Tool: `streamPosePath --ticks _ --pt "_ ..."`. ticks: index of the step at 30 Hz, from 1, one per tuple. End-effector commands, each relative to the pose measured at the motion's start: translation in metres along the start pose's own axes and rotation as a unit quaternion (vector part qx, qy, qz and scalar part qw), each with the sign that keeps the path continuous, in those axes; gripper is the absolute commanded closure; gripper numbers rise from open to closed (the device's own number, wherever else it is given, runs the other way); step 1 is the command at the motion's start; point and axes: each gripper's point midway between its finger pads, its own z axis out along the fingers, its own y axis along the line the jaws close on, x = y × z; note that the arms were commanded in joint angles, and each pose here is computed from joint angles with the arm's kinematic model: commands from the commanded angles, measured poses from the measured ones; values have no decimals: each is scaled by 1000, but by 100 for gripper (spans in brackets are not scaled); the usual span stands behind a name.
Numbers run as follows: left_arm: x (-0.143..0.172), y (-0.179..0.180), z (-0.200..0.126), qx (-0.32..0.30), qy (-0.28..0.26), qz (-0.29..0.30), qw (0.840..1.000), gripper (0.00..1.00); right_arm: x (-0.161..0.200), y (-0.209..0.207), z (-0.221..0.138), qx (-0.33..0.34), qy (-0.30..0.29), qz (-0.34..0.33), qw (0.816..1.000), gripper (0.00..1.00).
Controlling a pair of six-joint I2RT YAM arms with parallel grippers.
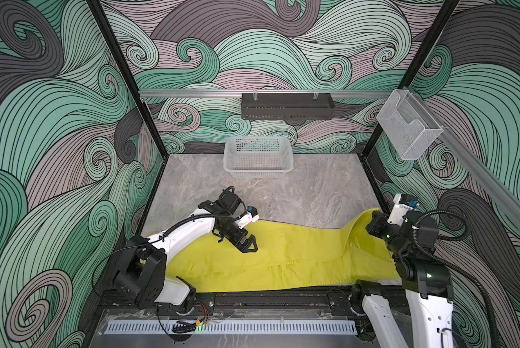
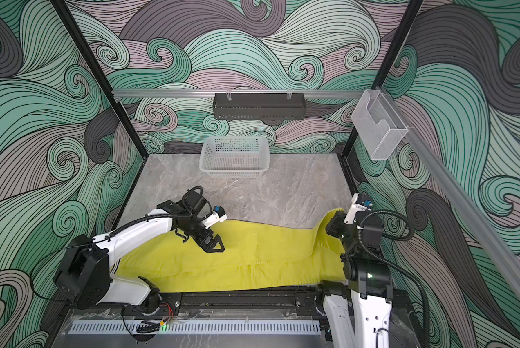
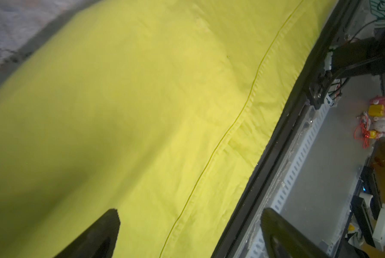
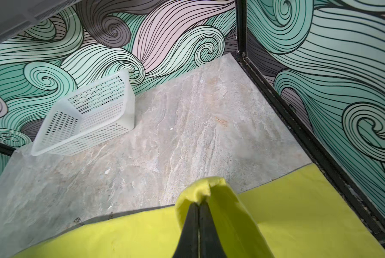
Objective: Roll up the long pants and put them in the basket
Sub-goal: Move the long pant to the center of the board.
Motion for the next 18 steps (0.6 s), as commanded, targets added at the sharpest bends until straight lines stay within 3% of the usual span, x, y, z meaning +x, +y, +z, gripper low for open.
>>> streamPosePath --ticks 1,5,7,10,14,18 --pt "15 -4 26 12 64 19 998 4 -12 -9 0 30 -26 -23 999 100" --pt "35 -1 62 22 189 11 982 15 -9 -14 8 44 -21 -25 999 100" --pt "42 2 76 29 247 5 969 2 -10 -15 13 47 -20 -24 998 100" --pt "41 21 91 -7 284 -3 959 1 -12 -16 22 49 -19 -22 998 100" --pt "11 39 95 -30 243 18 969 1 -16 -18 37 57 -21 -26 998 100" --pt "-21 64 90 -26 191 -9 981 1 -28 -29 59 89 -33 -40 995 100"
